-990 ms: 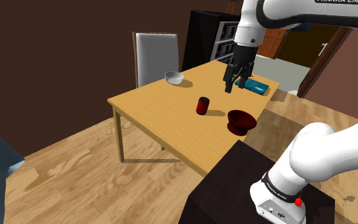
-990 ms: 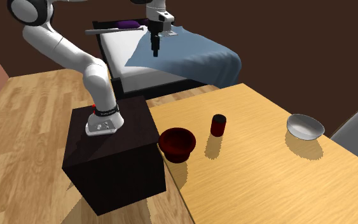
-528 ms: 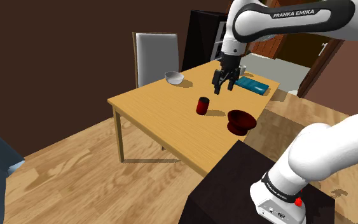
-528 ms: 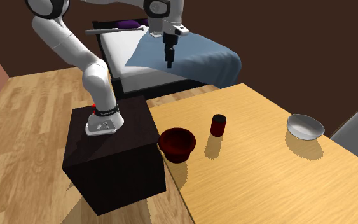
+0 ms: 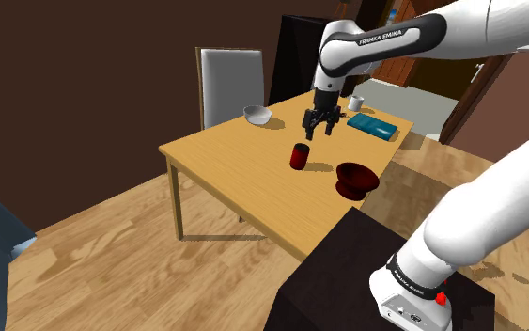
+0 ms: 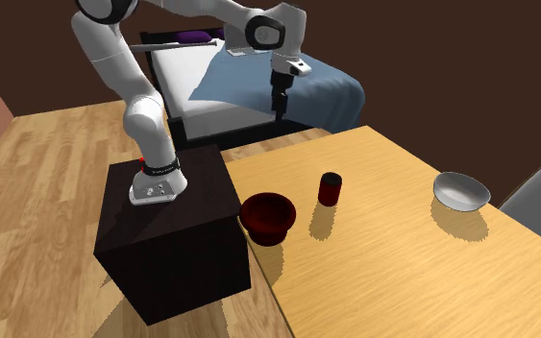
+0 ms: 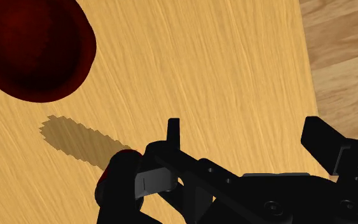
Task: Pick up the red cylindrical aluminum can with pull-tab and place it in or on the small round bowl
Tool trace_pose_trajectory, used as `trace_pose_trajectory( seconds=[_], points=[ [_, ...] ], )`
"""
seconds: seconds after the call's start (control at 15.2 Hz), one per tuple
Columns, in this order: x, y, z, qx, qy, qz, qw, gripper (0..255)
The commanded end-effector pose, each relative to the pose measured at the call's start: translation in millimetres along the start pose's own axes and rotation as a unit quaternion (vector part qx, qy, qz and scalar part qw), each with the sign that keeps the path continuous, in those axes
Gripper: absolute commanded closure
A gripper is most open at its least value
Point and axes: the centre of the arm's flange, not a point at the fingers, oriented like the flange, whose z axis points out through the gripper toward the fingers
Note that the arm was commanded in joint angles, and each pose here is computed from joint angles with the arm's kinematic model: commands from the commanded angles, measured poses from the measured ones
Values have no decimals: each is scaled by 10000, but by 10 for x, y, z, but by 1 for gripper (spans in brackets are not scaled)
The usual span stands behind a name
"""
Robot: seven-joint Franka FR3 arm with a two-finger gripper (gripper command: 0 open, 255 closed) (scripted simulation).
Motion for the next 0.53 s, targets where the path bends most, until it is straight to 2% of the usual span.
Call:
trace_pose_trajectory(
  seconds=[0.0, 0.46],
  points=[
    [234, 76, 134, -14, -7, 65, 10000, 0],
    [949, 494, 550, -53, -43, 290, 9996, 0]
  ],
)
